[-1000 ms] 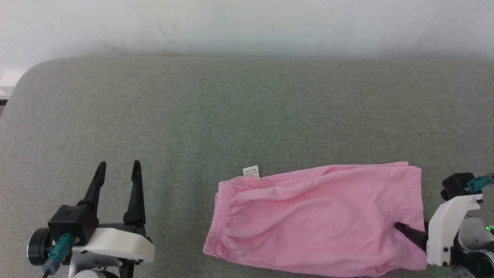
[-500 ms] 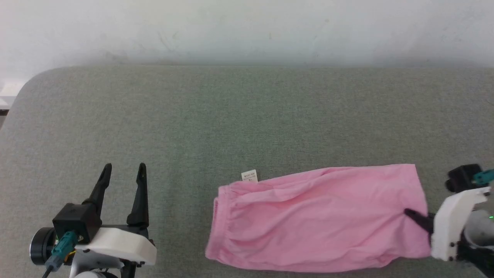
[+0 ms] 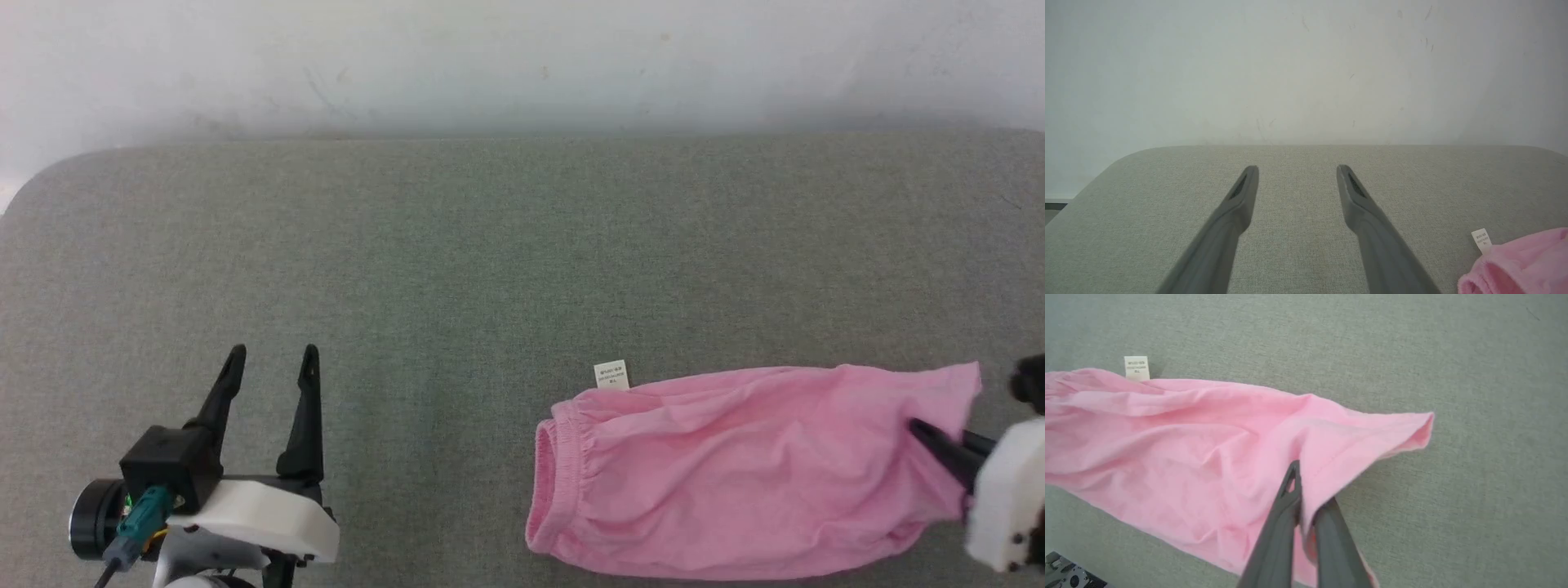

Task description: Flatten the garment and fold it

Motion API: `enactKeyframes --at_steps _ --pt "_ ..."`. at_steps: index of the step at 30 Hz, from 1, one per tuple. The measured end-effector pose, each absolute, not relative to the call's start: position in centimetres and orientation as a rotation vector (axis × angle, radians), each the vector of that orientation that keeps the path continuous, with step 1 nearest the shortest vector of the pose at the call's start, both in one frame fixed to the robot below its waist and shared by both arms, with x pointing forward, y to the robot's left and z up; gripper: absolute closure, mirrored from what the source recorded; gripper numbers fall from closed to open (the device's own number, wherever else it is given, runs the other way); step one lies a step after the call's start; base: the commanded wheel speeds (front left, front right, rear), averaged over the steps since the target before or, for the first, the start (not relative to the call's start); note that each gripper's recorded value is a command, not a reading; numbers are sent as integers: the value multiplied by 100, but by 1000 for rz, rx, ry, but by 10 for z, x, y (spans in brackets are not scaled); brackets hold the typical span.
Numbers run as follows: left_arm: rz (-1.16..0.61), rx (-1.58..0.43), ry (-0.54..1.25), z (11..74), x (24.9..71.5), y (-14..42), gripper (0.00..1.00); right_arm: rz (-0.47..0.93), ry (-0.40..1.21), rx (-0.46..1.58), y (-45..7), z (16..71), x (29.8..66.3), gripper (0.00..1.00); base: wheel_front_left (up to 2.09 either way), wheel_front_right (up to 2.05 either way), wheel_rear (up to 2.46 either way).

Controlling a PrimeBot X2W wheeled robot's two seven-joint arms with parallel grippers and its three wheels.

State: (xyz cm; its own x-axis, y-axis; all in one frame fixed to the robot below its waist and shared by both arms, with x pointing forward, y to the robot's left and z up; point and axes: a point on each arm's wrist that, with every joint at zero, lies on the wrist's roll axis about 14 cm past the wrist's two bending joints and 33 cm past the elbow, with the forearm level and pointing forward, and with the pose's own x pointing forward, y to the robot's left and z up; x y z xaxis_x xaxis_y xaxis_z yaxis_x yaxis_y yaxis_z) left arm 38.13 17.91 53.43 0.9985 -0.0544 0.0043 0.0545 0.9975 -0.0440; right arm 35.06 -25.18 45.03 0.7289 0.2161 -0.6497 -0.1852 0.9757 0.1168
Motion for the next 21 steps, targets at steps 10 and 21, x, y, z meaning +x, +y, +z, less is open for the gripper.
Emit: enactKeyframes --at_steps 10,21 --pt "-62 -39 5 534 379 177 0 647 593 129 -86 485 363 100 0 0 0" --pt "-26 -51 9 531 377 185 0 872 714 220 19 446 327 0 0 0 0"
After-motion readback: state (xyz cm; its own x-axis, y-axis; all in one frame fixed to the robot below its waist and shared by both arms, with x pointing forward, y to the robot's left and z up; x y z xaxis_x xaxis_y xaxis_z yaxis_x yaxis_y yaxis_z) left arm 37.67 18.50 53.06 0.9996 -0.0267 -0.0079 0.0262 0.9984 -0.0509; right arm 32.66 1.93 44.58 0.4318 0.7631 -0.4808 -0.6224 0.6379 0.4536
